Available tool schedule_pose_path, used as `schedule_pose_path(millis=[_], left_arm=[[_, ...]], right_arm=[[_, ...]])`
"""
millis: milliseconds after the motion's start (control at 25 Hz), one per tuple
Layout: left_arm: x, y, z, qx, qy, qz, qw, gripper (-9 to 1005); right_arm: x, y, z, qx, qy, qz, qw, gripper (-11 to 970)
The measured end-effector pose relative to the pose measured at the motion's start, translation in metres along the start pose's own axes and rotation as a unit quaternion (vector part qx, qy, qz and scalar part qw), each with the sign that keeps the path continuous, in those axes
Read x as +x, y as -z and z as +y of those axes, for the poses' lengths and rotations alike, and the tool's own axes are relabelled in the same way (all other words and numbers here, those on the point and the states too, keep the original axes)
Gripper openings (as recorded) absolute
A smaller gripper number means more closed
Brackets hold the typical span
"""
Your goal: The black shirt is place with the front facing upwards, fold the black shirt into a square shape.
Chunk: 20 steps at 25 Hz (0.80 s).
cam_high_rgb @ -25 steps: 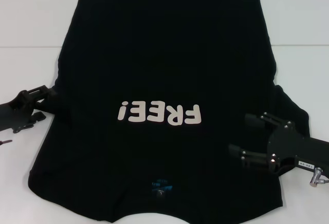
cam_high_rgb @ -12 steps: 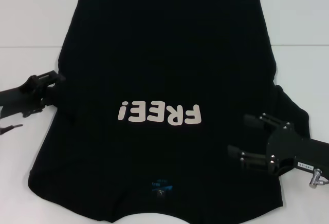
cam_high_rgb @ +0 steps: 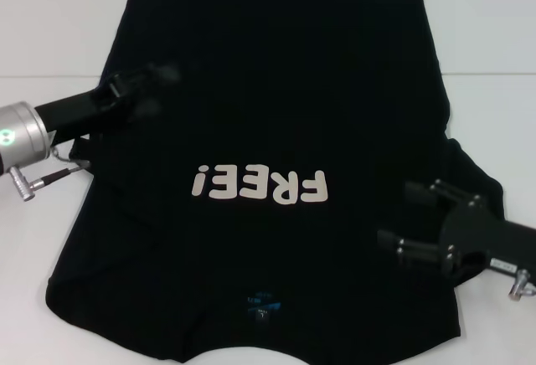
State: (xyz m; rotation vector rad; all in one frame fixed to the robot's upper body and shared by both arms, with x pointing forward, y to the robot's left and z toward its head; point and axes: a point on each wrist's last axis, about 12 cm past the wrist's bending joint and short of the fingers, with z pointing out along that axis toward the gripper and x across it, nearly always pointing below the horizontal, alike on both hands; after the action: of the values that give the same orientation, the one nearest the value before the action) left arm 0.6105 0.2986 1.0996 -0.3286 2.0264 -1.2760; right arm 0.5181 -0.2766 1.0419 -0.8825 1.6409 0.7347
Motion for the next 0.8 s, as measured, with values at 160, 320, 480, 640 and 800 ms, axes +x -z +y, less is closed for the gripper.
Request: schedule_pose_path(millis=[160, 320, 480, 640, 800], left_arm=[[0.007, 0.023, -0.016, 0.094, -0.129, 0.041, 0.986, 828], [0.025, 0.064, -0.014, 0.141, -0.27, 0.084, 0.949, 828], [0.035, 0.082, -0.004, 0.121, -0.323, 0.115, 0.931, 828], [0.046, 0.096, 0.007, 0.106, -0.376, 0.138, 0.91, 828], [0.054, 0.099, 0.011, 0.107, -0.4, 0.135, 0.9, 828]], right_arm=[[-0.004, 0.008, -0.012, 0.039, -0.083, -0.017, 0.996, 941], [-0.024, 0.021, -0.043, 0.063, -0.217, 0.02, 0.974, 941], [-0.054, 0.039, -0.077, 0.092, -0.327, 0.107, 0.934, 941], [-0.084, 0.055, -0.103, 0.148, -0.408, 0.19, 0.881, 942], [-0.106, 0.054, -0.112, 0.194, -0.432, 0.247, 0.845, 942]])
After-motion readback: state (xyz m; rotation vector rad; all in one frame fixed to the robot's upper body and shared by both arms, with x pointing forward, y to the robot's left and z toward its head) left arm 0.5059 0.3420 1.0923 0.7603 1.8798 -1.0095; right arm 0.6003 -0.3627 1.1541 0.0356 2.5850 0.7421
